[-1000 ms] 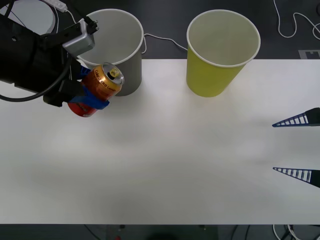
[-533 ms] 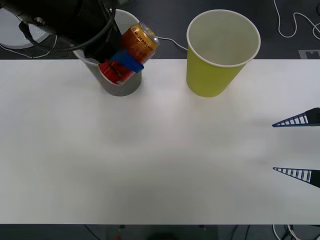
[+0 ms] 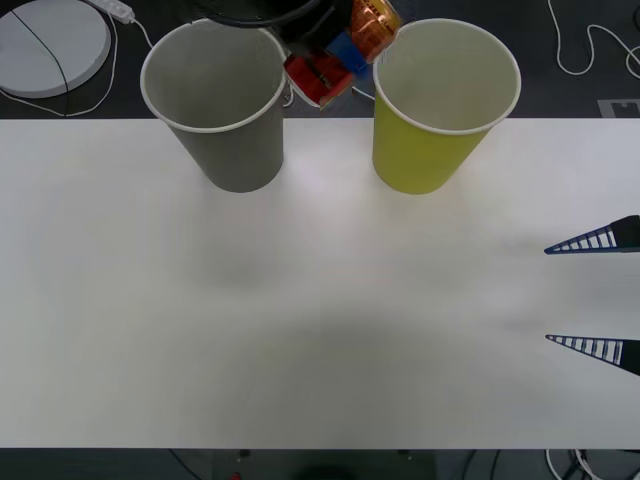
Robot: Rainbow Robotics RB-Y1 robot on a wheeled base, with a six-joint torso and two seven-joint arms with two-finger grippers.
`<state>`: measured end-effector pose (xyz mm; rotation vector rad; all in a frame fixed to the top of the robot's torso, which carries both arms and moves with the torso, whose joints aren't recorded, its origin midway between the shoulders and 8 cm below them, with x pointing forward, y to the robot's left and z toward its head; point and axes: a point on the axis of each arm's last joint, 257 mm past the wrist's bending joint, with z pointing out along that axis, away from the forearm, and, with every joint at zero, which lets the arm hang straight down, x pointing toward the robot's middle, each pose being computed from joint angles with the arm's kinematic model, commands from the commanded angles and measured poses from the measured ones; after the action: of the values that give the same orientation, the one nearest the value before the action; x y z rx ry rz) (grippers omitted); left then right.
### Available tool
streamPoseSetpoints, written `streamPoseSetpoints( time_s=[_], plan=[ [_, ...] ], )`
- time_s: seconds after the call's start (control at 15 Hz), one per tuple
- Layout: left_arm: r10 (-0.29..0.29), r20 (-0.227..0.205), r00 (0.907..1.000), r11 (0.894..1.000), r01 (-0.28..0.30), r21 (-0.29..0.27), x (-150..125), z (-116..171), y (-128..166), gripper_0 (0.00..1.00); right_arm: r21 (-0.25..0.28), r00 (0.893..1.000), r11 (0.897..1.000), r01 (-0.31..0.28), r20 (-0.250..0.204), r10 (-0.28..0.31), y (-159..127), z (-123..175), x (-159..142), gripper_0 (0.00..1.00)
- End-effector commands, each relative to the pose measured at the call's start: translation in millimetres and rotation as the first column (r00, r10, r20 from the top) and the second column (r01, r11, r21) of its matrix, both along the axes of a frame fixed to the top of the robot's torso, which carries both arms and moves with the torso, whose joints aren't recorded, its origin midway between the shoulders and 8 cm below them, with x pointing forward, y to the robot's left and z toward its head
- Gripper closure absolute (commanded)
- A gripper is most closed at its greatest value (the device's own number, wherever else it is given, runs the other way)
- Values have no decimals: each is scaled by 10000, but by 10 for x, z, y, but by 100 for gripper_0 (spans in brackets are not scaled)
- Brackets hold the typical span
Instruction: Put the can into the green bin and the plastic bottle into the gray bin
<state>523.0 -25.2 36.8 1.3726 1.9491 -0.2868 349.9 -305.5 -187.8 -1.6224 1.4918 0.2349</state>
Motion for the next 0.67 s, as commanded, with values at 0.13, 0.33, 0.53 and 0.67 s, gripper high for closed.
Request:
streamPoseSetpoints(
  time_s=[0.13, 0.33, 0.53, 0.67],
  plan=[
    [301, 66, 9995, 9990, -299, -325, 221, 103, -435, 99, 0, 10000, 10000, 0, 0, 0, 0, 0, 0, 0],
    [560, 115, 9984, 9955, -550, -772, 358, 198, -792, 100, 0, 10000, 10000, 0, 0, 0, 0, 0, 0, 0],
    [749, 242, 9969, 9936, -726, -863, 418, 241, -1082, 100, 0, 10000, 10000, 0, 0, 0, 0, 0, 0, 0],
    [837, 581, 9948, 9942, -794, -720, 460, 214, -1264, 100, 0, 10000, 10000, 0, 0, 0, 0, 0, 0, 0]
  ],
)
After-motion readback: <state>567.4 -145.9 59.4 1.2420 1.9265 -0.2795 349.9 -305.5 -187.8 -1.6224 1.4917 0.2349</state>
